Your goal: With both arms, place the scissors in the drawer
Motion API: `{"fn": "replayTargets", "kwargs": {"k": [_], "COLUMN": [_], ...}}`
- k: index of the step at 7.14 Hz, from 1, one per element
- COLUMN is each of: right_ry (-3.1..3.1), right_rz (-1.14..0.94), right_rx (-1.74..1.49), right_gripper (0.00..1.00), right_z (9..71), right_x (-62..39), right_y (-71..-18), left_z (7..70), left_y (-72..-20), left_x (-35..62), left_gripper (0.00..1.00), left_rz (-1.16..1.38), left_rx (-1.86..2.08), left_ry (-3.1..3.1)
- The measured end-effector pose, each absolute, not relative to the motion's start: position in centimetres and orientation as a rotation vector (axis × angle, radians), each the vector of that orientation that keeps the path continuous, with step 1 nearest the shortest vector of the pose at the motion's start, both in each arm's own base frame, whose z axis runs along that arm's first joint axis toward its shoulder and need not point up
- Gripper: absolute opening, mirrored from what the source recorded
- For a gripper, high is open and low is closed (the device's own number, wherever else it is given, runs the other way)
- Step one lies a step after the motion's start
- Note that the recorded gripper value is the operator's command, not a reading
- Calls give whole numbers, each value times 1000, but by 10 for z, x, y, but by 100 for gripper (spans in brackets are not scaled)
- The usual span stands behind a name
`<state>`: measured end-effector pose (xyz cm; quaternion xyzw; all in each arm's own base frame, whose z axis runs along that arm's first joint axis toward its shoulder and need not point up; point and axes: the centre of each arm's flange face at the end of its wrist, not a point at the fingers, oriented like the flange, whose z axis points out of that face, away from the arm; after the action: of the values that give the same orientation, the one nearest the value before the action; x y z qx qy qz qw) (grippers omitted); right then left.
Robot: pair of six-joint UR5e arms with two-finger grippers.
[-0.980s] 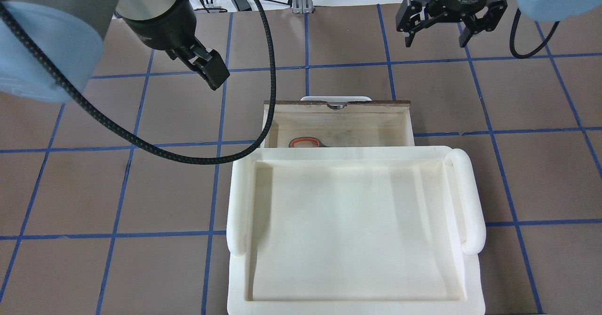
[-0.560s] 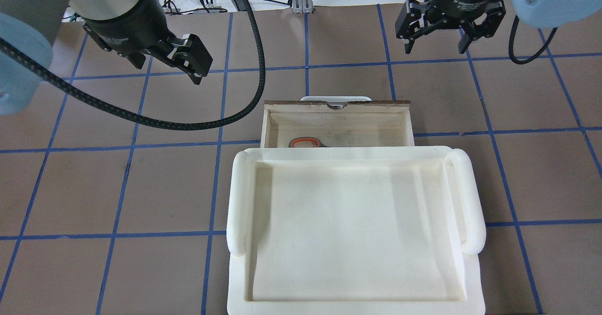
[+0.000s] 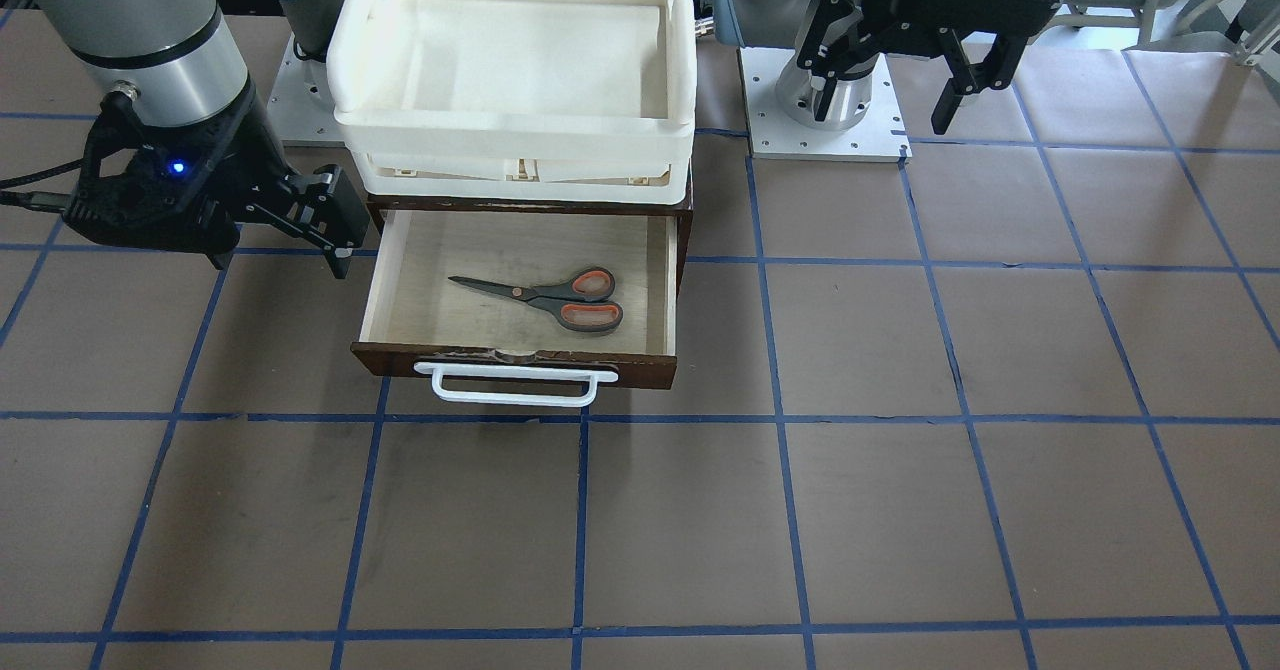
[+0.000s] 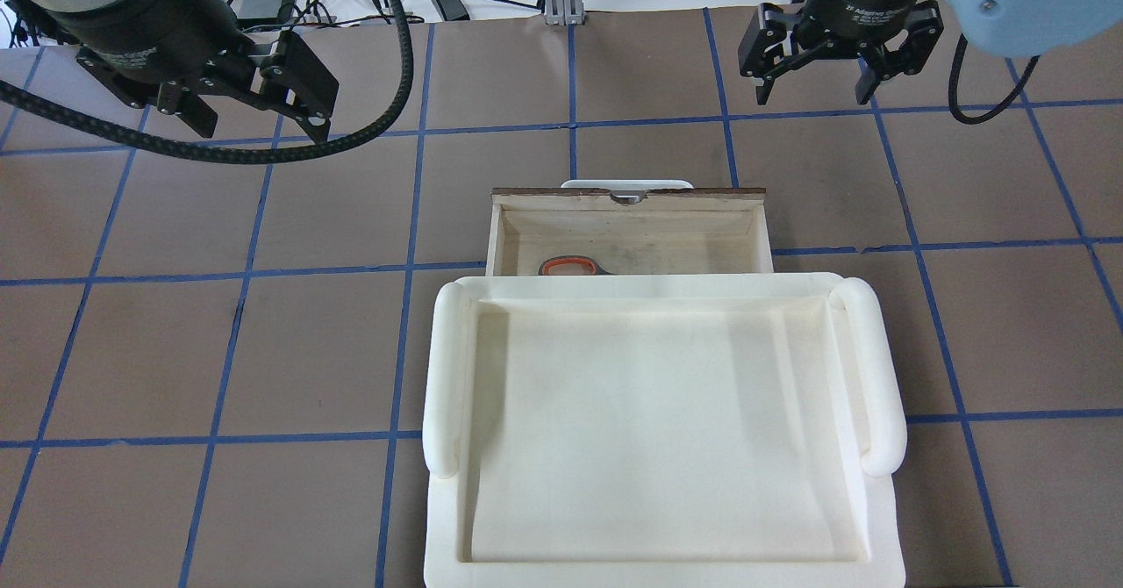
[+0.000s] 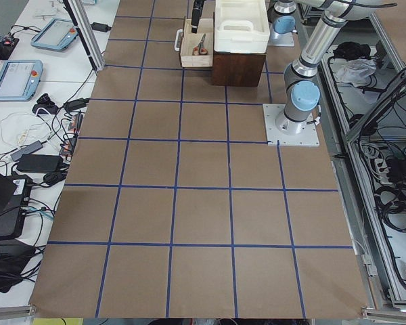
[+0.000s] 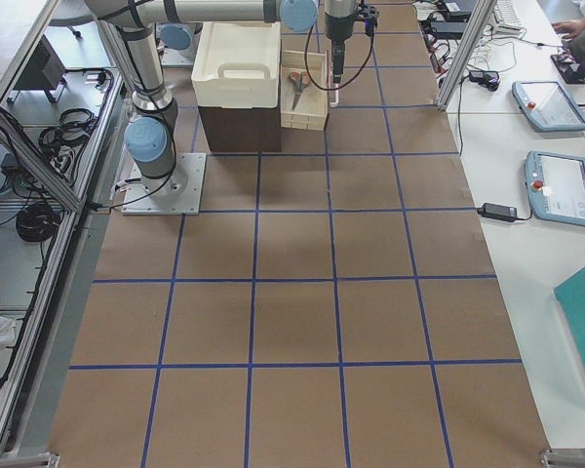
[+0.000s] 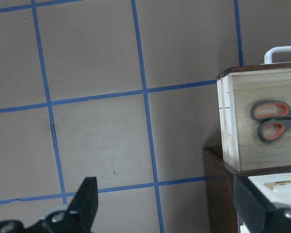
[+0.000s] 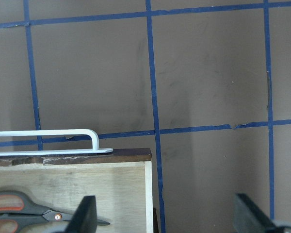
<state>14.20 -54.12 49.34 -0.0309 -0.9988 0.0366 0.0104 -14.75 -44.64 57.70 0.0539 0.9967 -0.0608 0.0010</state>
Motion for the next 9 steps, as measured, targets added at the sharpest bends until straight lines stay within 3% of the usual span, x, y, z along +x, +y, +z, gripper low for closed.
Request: {"fn": "replayTargets", "kwargs": {"k": [9], "right_ry": [-3100], "right_rz": [106], "right_rx": [-92], "right_gripper": [100], "right_z": [490], "right_x": [141], "right_y": [-543], "left_z": [577], "left_y": [-440], "left_x": [-147], "left_gripper": [100], "left_rz": [-176], "left_rx": [162], "left_ry": [3130]}}
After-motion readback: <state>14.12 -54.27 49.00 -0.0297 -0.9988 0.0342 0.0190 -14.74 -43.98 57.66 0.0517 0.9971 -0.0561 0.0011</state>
